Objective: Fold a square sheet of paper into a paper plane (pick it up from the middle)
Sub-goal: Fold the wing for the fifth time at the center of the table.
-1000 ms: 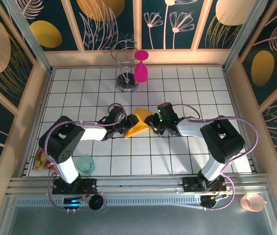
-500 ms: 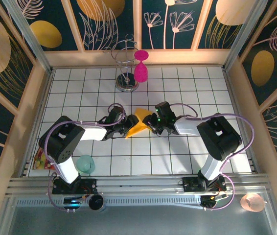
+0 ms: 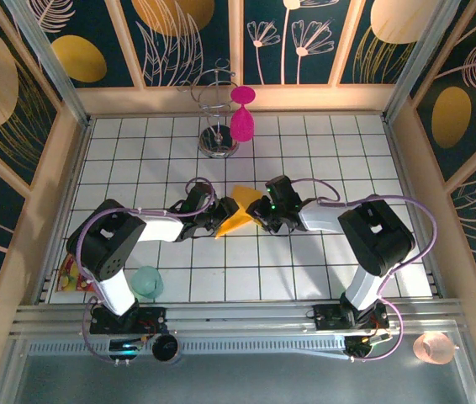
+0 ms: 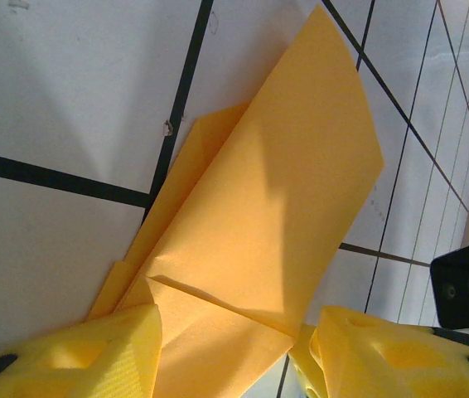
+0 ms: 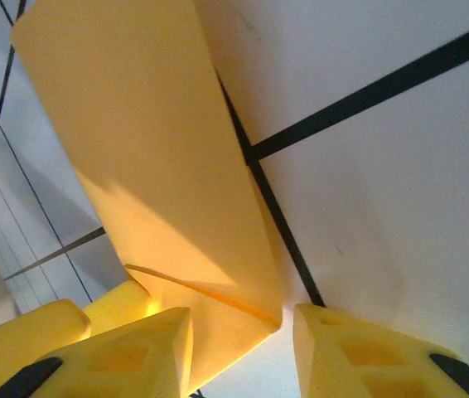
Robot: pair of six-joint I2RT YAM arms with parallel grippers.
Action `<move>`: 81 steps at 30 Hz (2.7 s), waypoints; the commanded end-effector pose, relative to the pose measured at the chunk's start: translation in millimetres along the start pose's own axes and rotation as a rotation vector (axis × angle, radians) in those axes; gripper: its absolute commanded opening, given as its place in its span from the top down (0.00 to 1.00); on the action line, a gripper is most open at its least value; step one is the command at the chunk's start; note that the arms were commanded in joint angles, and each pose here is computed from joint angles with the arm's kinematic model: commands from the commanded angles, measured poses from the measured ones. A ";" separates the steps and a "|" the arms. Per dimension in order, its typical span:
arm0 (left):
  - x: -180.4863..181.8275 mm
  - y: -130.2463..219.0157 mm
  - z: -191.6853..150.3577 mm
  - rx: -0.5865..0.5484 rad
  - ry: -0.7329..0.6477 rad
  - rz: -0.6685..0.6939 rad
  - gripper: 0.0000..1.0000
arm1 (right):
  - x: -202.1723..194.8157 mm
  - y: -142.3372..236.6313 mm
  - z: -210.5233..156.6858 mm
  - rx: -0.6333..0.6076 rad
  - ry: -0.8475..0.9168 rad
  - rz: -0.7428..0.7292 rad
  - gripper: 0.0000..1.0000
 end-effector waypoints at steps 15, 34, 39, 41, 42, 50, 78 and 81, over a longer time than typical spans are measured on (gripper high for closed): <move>9.8 0.2 -15.1 0.068 0.008 0.011 0.44 | 11.4 -2.7 -7.9 0.022 0.009 0.128 0.74; -37.0 26.7 14.1 -0.054 -0.340 -0.068 0.35 | 20.7 12.6 5.2 -0.057 0.022 0.153 1.00; -45.3 35.1 17.1 -0.082 -0.530 -0.050 0.26 | 18.1 30.8 13.9 -0.088 -0.025 0.157 1.00; -49.1 36.8 16.9 -0.105 -0.613 -0.054 0.22 | 14.4 37.0 18.6 -0.106 -0.047 0.138 1.00; -50.9 37.2 16.4 -0.117 -0.653 -0.054 0.21 | 13.3 38.9 20.4 -0.111 -0.057 0.133 1.00; -63.0 25.1 3.6 -0.190 -1.000 -0.022 0.16 | 11.7 40.7 21.5 -0.085 -0.125 0.102 1.00; -48.4 -0.7 -29.3 -0.193 -1.387 -0.070 0.53 | 41.7 30.4 21.2 0.048 -0.128 0.153 1.00; -45.3 -4.9 -28.4 -0.192 -1.397 -0.052 0.53 | 42.9 30.1 21.3 0.049 -0.129 0.154 1.00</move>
Point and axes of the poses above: each hand's point on the last joint's axis, 136 mm out from that joint toward the fingers, its own y axis back along the fingers, its own x axis along the line the jaws close on, z = x × y, the point moved 2 cm from there along y, back along the fingers, and after that the axes turned 9 degrees about -y, right-handed, at the moved point
